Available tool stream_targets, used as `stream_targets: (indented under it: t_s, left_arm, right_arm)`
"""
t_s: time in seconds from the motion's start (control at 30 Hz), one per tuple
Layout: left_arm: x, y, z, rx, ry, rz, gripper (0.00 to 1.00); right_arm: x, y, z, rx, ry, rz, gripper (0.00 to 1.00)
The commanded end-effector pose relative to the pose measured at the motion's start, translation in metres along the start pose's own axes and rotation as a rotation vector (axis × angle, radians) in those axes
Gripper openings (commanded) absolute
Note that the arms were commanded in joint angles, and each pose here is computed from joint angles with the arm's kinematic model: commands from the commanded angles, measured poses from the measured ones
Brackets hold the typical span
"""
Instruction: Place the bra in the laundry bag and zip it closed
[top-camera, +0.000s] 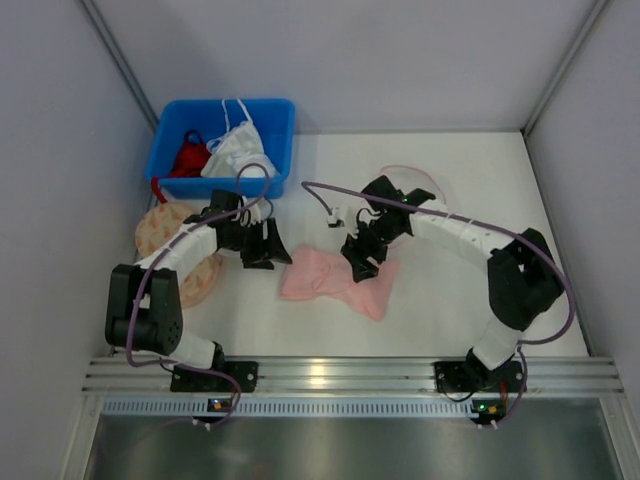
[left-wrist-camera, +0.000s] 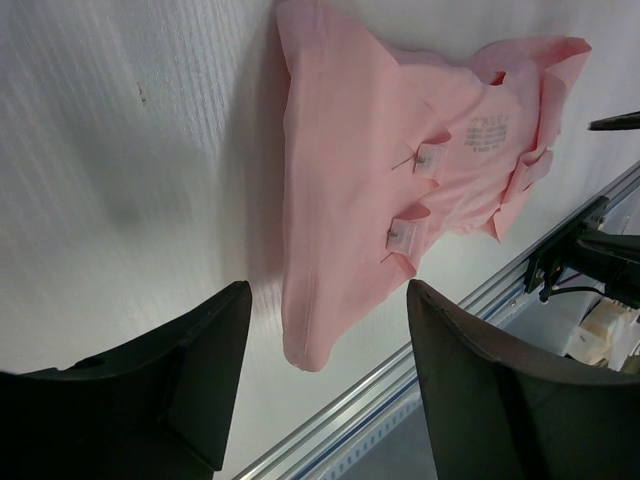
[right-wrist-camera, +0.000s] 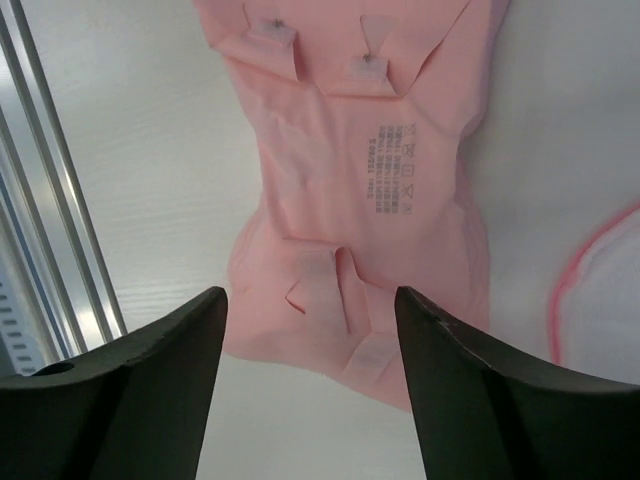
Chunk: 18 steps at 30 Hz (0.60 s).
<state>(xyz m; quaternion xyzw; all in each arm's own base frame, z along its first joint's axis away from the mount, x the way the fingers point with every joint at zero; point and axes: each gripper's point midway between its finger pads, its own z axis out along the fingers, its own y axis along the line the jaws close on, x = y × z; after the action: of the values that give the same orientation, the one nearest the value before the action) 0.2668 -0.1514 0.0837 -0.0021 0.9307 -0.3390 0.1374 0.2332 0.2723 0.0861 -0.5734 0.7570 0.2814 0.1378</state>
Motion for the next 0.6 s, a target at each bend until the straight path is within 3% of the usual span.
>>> stream_targets:
  t_s: [0.0, 0.1, 0.33, 0.57]
  left_arm:
    - [0.005, 0.007, 0.003, -0.005, 0.018, -0.007, 0.68]
    - [0.011, 0.009, 0.008, 0.015, 0.043, -0.017, 0.64]
    - [0.009, 0.012, 0.02, 0.05, 0.055, -0.055, 0.57]
    - [-0.001, 0.01, 0.022, 0.068, 0.025, -0.06, 0.54]
  right_arm:
    - [-0.031, 0.004, -0.048, 0.099, -0.183, 0.026, 0.7]
    - [-0.015, -0.008, -0.071, 0.134, -0.252, 0.206, 0.71]
    - [0.074, -0.031, -0.07, 0.063, -0.298, 0.751, 0.65]
    - [0.091, -0.029, -0.04, -0.01, -0.386, 0.95, 0.7]
